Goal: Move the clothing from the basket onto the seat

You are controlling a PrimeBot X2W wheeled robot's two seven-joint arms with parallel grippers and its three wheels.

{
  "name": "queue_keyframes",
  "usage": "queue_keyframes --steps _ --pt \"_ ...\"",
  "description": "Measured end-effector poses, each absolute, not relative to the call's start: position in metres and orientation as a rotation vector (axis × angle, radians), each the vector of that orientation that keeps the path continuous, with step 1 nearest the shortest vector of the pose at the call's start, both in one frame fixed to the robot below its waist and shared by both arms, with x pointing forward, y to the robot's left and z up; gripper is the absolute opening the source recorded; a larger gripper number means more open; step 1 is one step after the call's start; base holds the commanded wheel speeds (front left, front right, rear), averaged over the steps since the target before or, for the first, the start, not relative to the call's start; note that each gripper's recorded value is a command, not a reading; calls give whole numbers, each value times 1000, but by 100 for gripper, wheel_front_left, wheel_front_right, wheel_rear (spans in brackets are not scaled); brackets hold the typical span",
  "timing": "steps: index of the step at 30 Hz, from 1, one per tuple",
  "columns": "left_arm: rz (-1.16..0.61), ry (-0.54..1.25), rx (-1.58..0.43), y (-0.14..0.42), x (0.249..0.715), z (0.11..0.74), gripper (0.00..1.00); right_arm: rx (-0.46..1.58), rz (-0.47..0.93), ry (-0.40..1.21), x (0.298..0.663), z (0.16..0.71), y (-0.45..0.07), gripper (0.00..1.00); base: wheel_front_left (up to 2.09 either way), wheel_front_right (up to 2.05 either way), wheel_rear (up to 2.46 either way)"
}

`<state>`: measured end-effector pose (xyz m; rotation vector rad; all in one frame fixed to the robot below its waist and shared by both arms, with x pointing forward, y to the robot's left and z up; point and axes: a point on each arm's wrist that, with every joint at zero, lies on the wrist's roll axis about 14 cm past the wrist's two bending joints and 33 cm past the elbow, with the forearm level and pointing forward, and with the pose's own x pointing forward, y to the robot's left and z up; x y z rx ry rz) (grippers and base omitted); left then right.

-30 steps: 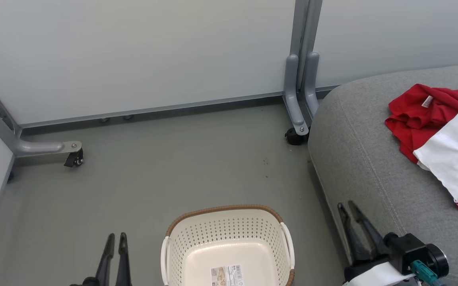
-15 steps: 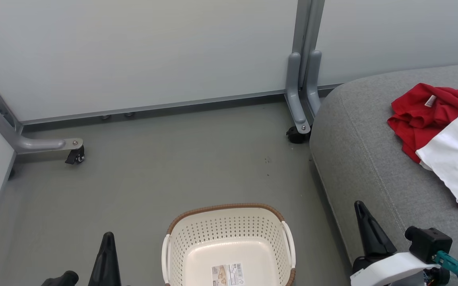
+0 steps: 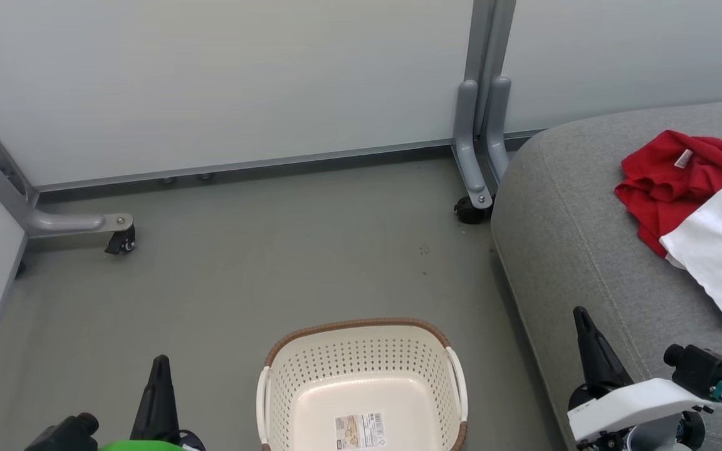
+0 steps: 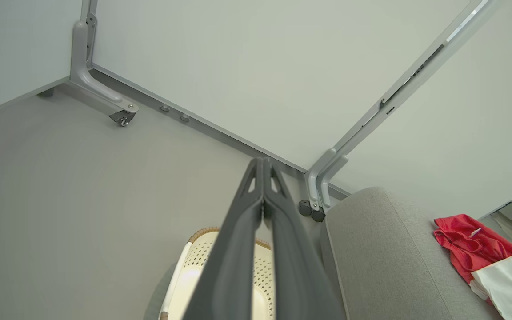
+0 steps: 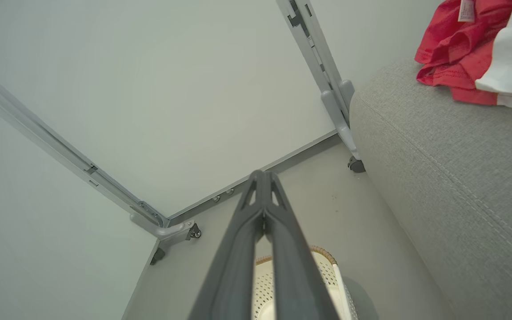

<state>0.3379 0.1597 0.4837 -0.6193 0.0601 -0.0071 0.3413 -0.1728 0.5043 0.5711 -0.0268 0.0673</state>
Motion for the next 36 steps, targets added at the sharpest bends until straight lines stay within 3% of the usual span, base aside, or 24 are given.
queue_keyframes --steps 36 --pt "27 78 -1073 176 362 487 0 1039 -5 7 362 501 -192 0 0 0 0"
